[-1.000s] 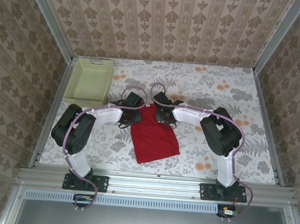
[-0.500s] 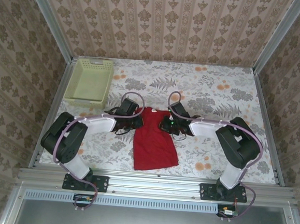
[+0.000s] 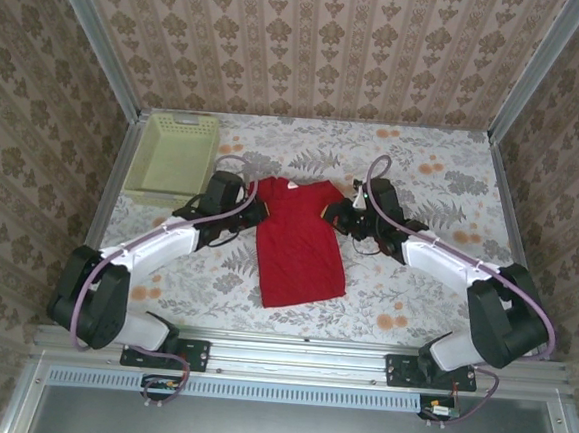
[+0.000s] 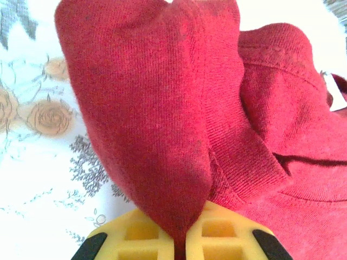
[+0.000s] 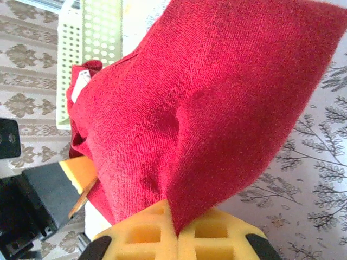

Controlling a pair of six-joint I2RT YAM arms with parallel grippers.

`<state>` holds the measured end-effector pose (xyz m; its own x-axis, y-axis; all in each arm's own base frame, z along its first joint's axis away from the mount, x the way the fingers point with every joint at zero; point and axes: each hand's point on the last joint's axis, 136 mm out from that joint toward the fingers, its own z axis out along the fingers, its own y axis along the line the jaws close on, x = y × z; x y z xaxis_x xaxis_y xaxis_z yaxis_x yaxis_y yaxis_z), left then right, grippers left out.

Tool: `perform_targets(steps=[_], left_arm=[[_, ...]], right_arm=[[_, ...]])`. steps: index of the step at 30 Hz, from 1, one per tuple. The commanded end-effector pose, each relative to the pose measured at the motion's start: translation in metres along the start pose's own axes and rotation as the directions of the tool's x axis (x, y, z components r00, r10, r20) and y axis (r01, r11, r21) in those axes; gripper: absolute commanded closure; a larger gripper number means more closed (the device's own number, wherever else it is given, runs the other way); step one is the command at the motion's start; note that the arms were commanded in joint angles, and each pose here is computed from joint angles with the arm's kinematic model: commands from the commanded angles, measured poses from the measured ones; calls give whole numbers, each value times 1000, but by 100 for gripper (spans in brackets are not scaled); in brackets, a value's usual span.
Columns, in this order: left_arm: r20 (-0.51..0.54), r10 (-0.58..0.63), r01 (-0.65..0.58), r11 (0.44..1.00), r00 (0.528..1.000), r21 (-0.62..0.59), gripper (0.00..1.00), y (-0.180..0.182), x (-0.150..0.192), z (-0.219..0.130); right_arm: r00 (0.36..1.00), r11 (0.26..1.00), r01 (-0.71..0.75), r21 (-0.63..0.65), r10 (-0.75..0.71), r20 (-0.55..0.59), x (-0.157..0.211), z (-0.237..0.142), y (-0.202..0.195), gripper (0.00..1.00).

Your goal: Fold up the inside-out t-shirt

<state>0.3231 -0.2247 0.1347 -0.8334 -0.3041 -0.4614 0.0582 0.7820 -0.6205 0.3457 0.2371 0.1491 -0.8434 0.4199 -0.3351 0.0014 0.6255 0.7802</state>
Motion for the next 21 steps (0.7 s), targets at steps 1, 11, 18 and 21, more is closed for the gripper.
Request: perform_targets(steps=[1, 11, 18, 21], left_arm=[[60, 58, -61, 997, 997, 42, 100, -24, -29, -19], [210, 89, -114, 987, 974, 109, 100, -55, -141, -23], [228, 154, -199, 961, 961, 190, 100, -80, -169, -13], [184, 188, -223, 954, 965, 198, 100, -72, -119, -5]], right_arm=[[999, 998, 25, -60, -22, 45, -21, -16, 22, 100], [986, 993, 78, -85, -64, 156, -122, 6, 58, 100], [981, 991, 90, -96, -71, 180, -154, 34, 50, 100], [983, 991, 110, -76, -98, 153, -126, 37, 28, 100]])
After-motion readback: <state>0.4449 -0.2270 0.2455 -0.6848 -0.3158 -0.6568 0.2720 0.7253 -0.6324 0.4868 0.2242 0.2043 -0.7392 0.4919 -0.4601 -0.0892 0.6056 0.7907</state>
